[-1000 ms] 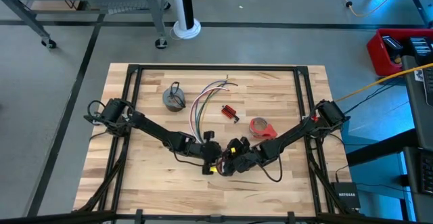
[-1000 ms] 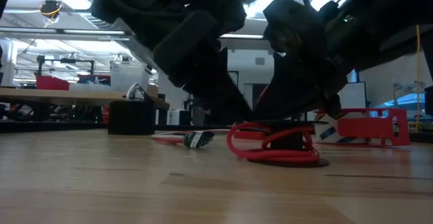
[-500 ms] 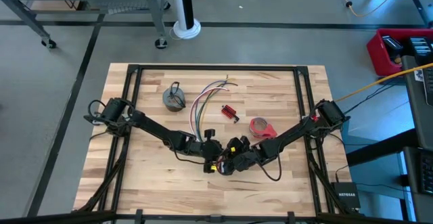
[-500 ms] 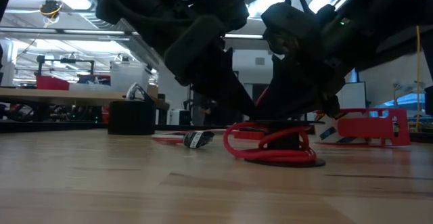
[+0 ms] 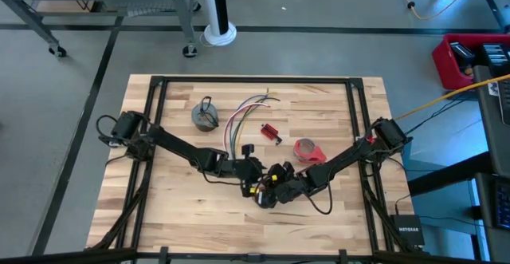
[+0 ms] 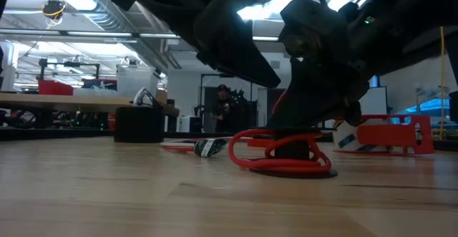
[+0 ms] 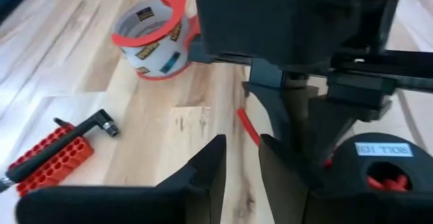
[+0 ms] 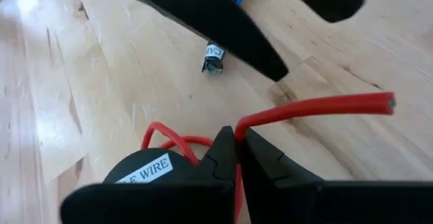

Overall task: Coil cords
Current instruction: Coil the red wire onto the spool

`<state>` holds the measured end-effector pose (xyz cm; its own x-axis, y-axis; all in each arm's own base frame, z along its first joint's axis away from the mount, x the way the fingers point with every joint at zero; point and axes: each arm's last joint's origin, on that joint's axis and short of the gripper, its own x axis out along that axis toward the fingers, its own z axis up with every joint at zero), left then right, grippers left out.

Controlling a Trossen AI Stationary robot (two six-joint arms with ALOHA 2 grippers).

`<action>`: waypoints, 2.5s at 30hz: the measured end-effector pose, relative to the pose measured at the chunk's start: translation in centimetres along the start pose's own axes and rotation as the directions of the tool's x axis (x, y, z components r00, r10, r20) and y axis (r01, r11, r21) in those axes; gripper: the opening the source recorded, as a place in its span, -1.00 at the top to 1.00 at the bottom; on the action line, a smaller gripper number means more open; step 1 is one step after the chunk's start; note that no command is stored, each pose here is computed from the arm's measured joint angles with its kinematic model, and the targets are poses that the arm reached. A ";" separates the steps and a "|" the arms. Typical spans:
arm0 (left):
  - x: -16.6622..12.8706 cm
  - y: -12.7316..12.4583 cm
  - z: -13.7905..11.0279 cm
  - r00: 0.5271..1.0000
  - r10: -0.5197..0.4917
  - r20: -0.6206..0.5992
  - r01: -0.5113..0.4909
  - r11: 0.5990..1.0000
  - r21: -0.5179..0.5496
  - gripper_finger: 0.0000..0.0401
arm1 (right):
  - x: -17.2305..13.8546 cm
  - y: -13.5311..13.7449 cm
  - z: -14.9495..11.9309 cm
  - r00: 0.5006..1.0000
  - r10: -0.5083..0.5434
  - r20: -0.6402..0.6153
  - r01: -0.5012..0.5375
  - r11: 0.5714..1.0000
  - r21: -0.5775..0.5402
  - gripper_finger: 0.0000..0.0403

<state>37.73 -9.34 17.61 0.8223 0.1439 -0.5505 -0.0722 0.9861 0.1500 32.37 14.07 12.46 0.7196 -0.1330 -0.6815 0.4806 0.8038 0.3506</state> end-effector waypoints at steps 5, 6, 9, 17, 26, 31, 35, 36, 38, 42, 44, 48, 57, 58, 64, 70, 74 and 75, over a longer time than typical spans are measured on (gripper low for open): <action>0.1 0.1 -0.2 0.997 -0.072 -0.021 0.071 0.997 -0.028 0.60 | 0.0 0.0 0.0 1.000 -0.001 0.004 0.001 1.000 0.001 0.95; 0.1 0.0 -0.2 0.997 -0.079 -0.022 0.078 0.997 -0.027 0.60 | 0.0 0.0 0.0 1.000 -0.002 0.006 0.002 1.000 0.001 0.95; 0.0 -0.4 -0.2 0.994 -0.108 -0.025 0.107 0.994 -0.018 0.60 | 0.0 0.0 0.0 1.000 -0.002 0.007 0.002 1.000 -0.005 0.95; -0.1 -0.5 -0.4 0.982 -0.180 -0.049 0.179 0.984 -0.024 0.60 | 0.0 0.0 0.0 1.000 -0.001 0.007 0.001 1.000 -0.013 0.95; 0.1 -0.4 -0.4 0.982 -0.183 -0.041 0.182 0.983 -0.029 0.60 | 0.0 0.1 0.1 1.000 0.009 0.015 -0.009 1.000 -0.014 0.95; 0.2 -0.2 -0.3 0.983 -0.181 -0.029 0.180 0.983 -0.034 0.60 | 0.0 0.4 0.3 0.999 0.033 0.032 -0.032 0.999 -0.027 0.95; 0.2 -0.2 -0.3 0.983 -0.180 -0.032 0.179 0.983 -0.034 0.60 | 0.0 0.4 0.3 0.999 0.035 0.034 -0.034 0.999 -0.026 0.95; 0.2 -0.2 -0.3 0.983 -0.181 -0.031 0.179 0.983 -0.034 0.60 | 0.0 0.4 0.3 0.999 0.035 0.034 -0.034 0.999 -0.026 0.95; 0.2 -0.2 -0.3 0.983 -0.180 -0.032 0.179 0.983 -0.034 0.60 | 0.0 0.4 0.3 0.999 0.036 0.034 -0.035 0.999 -0.028 0.95; 0.2 -0.2 -0.3 0.983 -0.181 -0.032 0.180 0.983 -0.034 0.60 | 0.0 0.4 0.3 0.999 0.037 0.035 -0.036 0.999 -0.029 0.95; 0.2 -0.2 -0.3 0.983 -0.180 -0.033 0.179 0.983 -0.032 0.60 | 0.0 0.4 0.3 0.999 0.037 0.035 -0.036 0.999 -0.028 0.95; 0.2 -0.2 -0.3 0.983 -0.180 -0.034 0.180 0.984 -0.008 0.60 | 0.0 0.4 0.3 0.999 0.037 0.035 -0.036 0.999 -0.029 0.95; 0.2 0.1 -0.9 0.992 -0.086 -0.090 0.086 0.996 -0.007 0.60 | 0.0 0.4 0.3 0.999 0.037 0.035 -0.036 0.999 -0.029 0.95; 0.2 0.1 -1.1 0.991 -0.077 -0.106 0.076 0.997 -0.014 0.60 | 0.0 0.4 0.3 0.999 0.038 0.035 -0.037 0.999 -0.029 0.95; 0.1 -0.2 -1.1 0.992 -0.082 -0.100 0.080 0.997 -0.017 0.60 | 0.0 0.4 0.3 0.999 0.040 0.037 -0.039 0.999 -0.027 0.95; 0.1 -0.3 -1.1 0.987 -0.122 -0.103 0.121 0.992 -0.018 0.60 | 0.0 0.4 0.3 0.999 0.045 0.027 -0.044 0.999 -0.029 0.95; 0.1 -0.4 -1.1 0.981 -0.162 -0.106 0.161 0.987 -0.023 0.60 | 0.0 0.4 0.3 0.999 0.045 0.027 -0.044 0.999 -0.029 0.95; 0.1 -0.5 -1.1 0.979 -0.174 -0.107 0.173 0.985 -0.024 0.60 | 0.0 0.4 0.3 0.999 0.045 0.027 -0.044 0.999 -0.029 0.95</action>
<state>37.21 -9.69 16.59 0.7571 -0.0219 -0.6529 0.0575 0.9978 0.0332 32.72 14.27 12.82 0.7539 -0.1122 -0.6473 0.4335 0.8253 0.3618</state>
